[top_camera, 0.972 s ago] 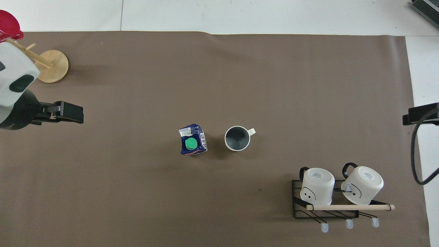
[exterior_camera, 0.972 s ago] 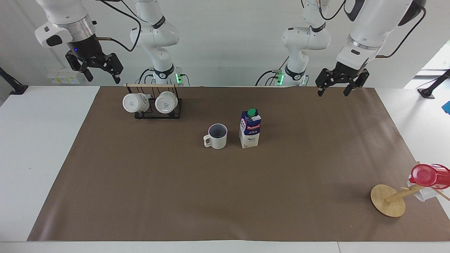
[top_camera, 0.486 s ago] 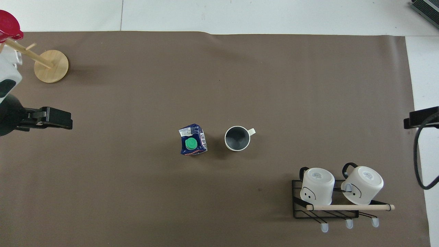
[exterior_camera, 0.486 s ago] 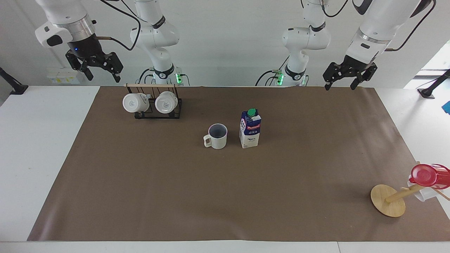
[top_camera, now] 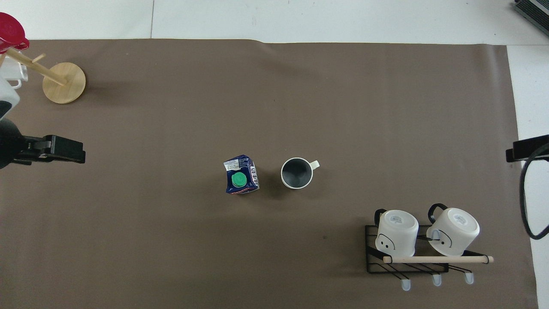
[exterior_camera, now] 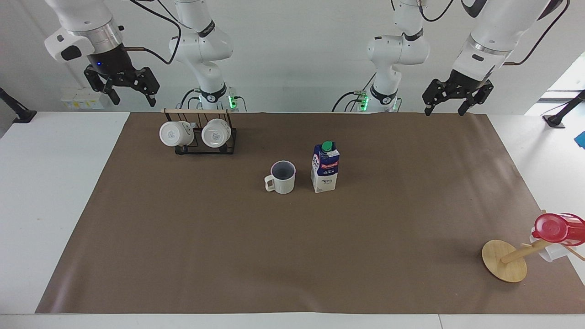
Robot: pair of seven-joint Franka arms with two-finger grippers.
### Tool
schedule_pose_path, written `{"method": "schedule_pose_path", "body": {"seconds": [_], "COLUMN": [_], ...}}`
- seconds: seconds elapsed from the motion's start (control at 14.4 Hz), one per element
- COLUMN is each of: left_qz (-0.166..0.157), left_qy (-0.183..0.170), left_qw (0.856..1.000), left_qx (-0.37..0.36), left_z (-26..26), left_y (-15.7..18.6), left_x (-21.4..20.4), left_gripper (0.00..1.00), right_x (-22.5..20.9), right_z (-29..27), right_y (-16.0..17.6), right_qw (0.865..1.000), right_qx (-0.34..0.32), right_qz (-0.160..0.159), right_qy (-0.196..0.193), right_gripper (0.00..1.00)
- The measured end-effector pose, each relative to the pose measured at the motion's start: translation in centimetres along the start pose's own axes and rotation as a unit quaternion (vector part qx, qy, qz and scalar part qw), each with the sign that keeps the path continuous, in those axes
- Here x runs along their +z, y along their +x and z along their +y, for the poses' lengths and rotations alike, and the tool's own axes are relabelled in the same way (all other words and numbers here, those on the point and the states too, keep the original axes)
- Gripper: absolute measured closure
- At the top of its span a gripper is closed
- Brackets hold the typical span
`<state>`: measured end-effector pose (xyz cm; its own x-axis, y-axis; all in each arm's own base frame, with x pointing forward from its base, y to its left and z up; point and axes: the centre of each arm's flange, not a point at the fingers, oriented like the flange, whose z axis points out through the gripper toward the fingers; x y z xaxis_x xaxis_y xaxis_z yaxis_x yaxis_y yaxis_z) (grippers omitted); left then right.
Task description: Place cup and milk on table
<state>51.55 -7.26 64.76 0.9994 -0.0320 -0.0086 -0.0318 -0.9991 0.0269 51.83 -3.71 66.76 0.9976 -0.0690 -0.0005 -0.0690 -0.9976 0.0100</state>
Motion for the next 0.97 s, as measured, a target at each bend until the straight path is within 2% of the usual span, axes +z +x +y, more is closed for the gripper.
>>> {"method": "schedule_pose_path", "body": {"seconds": [0.97], "left_qz": [-0.024], "left_qy": [0.002], "left_qw": [1.0], "left_qx": [0.002], "left_z": [-0.37], "left_y": [-0.91], "left_x": [-0.03], "left_gripper": [0.0], "right_x": [-0.05], "right_z": [-0.16], "right_y": [-0.03], "right_qw": [1.0], "right_qx": [-0.002], "right_qz": [0.0], "right_qy": [-0.001], "right_gripper": [0.0]}}
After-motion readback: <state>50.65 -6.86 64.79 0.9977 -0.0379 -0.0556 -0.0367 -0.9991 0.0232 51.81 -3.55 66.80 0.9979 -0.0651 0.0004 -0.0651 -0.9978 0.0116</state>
